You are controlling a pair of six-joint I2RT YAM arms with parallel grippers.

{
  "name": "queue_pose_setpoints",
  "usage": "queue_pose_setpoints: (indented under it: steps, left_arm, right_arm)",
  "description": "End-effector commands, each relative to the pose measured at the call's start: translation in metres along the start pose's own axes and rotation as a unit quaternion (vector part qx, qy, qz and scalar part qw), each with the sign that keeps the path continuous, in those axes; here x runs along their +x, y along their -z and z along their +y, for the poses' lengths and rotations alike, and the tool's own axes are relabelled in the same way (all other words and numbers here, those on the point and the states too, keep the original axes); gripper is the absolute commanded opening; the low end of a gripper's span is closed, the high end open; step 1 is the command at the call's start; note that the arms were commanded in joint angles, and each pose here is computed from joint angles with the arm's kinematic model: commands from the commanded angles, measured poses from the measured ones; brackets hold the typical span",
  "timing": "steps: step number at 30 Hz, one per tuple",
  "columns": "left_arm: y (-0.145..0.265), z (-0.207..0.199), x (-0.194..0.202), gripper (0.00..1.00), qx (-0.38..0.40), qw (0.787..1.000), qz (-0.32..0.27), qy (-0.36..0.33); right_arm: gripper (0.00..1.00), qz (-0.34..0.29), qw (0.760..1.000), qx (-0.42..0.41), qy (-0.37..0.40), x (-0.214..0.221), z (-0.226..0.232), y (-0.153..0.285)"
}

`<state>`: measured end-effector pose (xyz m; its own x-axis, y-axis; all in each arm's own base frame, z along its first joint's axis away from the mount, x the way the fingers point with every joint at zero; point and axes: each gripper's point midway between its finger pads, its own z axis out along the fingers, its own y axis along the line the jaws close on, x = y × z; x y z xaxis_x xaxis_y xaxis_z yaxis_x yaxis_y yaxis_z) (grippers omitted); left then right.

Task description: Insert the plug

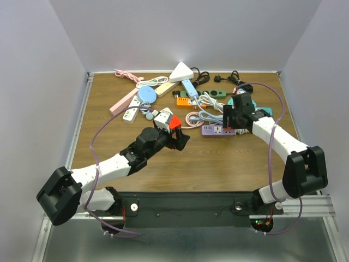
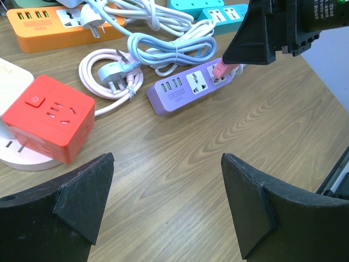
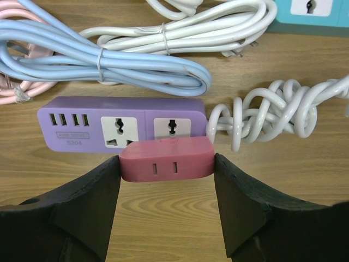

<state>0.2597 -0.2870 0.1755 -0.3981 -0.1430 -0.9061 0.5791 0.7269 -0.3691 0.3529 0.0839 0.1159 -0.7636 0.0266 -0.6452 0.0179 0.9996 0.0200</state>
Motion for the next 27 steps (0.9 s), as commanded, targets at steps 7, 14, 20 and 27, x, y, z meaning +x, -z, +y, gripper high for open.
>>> queue_pose_setpoints:
  steps: [7, 14, 20, 27]
  left_arm:
    - [-0.004, -0.011, -0.031, 0.91, 0.012, 0.999, -0.038, 0.005]
    - [-0.004, -0.011, -0.031, 0.91, 0.013, 0.999, -0.038, 0.005]
    - [-0.008, -0.01, -0.029, 0.91, 0.007, 0.999, -0.034, 0.014]
    - [-0.021, -0.014, -0.027, 0.91, 0.012, 1.0, -0.021, 0.02]
  right_arm:
    - [0.0, -0.028, 0.999, 0.013, -0.01, -0.005, -0.009, 0.01]
    - [0.0, -0.032, 0.999, 0.007, -0.017, -0.005, -0.006, 0.008]
    - [0.0, -0.051, 0.998, 0.001, -0.038, -0.011, -0.004, 0.01]
    - [0.0, -0.055, 0.997, -0.001, -0.052, -0.008, -0.003, 0.008]
